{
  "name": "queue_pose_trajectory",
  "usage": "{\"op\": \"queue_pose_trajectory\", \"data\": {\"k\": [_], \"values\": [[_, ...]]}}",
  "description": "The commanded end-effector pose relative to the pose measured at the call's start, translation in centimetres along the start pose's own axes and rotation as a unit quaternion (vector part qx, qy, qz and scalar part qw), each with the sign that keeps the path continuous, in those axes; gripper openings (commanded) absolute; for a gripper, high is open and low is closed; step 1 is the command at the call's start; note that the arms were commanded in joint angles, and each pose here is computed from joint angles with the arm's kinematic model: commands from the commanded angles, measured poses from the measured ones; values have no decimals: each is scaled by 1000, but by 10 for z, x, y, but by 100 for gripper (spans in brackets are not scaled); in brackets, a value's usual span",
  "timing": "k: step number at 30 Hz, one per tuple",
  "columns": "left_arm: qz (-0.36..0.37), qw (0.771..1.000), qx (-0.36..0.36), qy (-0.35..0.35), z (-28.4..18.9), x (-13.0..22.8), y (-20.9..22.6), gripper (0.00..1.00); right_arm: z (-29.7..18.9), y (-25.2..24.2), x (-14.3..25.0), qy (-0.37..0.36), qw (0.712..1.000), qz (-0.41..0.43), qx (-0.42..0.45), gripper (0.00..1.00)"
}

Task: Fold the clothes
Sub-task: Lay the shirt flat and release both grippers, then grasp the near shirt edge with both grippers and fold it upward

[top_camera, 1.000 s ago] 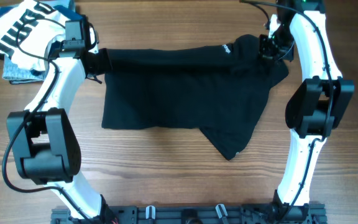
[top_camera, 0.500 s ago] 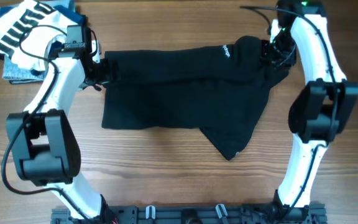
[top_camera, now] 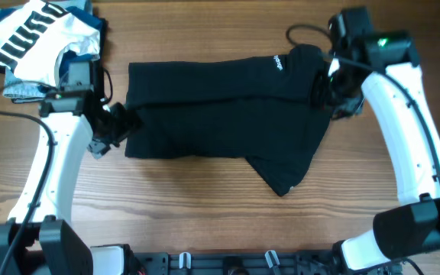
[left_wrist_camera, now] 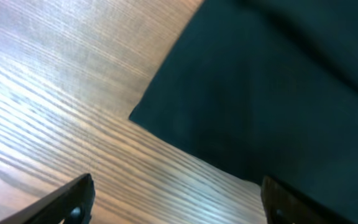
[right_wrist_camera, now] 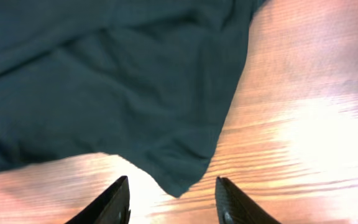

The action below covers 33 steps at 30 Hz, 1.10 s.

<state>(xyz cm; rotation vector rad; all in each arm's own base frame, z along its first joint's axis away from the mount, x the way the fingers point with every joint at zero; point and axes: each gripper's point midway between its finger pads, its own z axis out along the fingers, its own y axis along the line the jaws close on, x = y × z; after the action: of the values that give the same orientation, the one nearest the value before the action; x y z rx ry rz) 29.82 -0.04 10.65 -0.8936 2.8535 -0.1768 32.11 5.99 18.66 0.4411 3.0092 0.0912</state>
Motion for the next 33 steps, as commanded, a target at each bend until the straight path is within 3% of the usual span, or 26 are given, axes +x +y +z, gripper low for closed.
{"op": "queue_pose_trajectory", "data": {"k": [1,6,13,18,20,21,23,27,33], "values": [[-72,997,-13,-8,38,7,16,83,40,1,33,42,996,73,-3,44],[-138,988,-1,-65,68,-7,22,77,94,17,59,75,995,64,-34,44],[-140,990,-21,-9,102,10,27,67,96,18,60,74,995,60,-35,46],[-141,990,-13,23,131,15,22,46,95,17,62,77,995,48,-33,40],[-140,990,-17,27,134,16,23,11,95,15,65,84,995,49,-29,38],[-140,990,-17,27,134,16,23,4,95,13,70,94,994,50,-23,33],[-140,990,-17,27,134,16,23,4,99,9,84,121,991,54,-20,22],[-140,990,-17,27,134,16,23,4,131,6,132,185,981,63,-18,22],[-136,990,-17,27,134,16,23,4,159,19,176,207,978,29,-21,53]]}}
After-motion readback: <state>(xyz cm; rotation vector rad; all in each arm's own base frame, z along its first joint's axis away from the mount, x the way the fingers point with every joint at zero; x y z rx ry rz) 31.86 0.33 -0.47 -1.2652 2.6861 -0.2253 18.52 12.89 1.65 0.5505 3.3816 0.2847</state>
